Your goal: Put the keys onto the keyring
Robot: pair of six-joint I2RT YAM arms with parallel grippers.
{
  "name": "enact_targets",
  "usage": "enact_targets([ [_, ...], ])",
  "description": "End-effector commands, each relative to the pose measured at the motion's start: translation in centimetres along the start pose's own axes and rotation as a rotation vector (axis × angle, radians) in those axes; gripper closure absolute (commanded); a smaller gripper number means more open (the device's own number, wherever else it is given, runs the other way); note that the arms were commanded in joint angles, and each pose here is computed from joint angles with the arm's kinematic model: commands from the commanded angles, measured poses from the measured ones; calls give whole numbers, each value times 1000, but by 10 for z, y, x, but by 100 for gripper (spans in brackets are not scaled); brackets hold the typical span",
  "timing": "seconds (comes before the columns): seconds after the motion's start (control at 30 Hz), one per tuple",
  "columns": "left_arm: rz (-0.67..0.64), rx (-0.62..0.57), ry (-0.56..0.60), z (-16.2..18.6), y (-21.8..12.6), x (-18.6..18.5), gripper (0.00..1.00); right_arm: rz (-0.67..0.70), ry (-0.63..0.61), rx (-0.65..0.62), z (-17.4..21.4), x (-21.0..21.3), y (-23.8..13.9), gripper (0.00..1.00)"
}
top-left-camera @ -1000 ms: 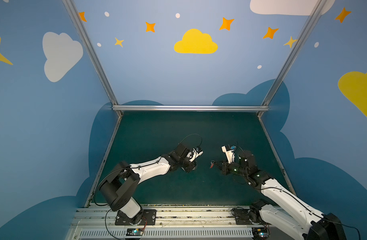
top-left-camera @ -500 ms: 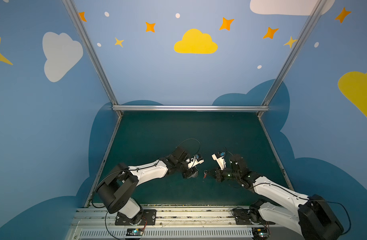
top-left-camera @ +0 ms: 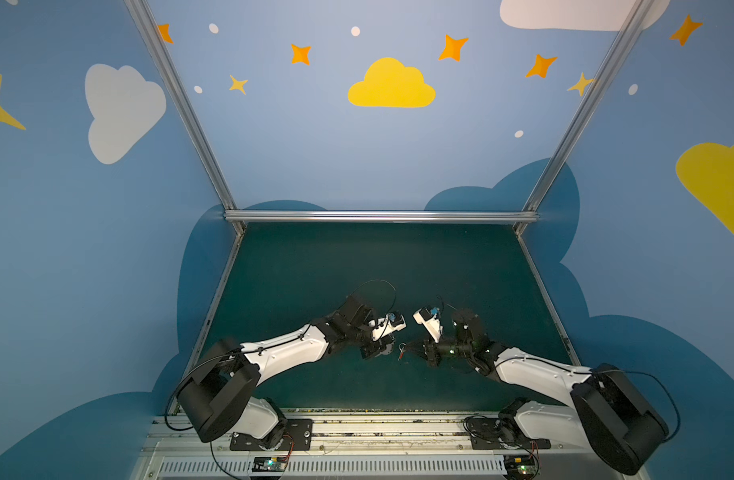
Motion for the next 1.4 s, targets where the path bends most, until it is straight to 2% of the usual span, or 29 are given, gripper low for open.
enact_targets([
  [0.0,-11,-4,32,2,-3,-3,96,-94,-121,-28,-14,7,6,100],
  [0.37,-38,15,60,10,-5,-5,96,-224,-148,29,-20,5,19,100],
  [0.9,-79,-5,82,7,-15,-5,96,-278,-99,42,-14,4,18,100],
  [1.37,-56,-5,110,7,-15,-12,96,-244,-98,46,-18,-3,22,100],
])
Point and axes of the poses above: each gripper's point midway between its finger pads, its own y axis out along the fingers, its own x axis along the line the jaws close on, z = x × y, the point moved 6 cm from there along -y, back along the fingers, and after that the axes turned 5 degrees about -y, right-handed, at the moved point
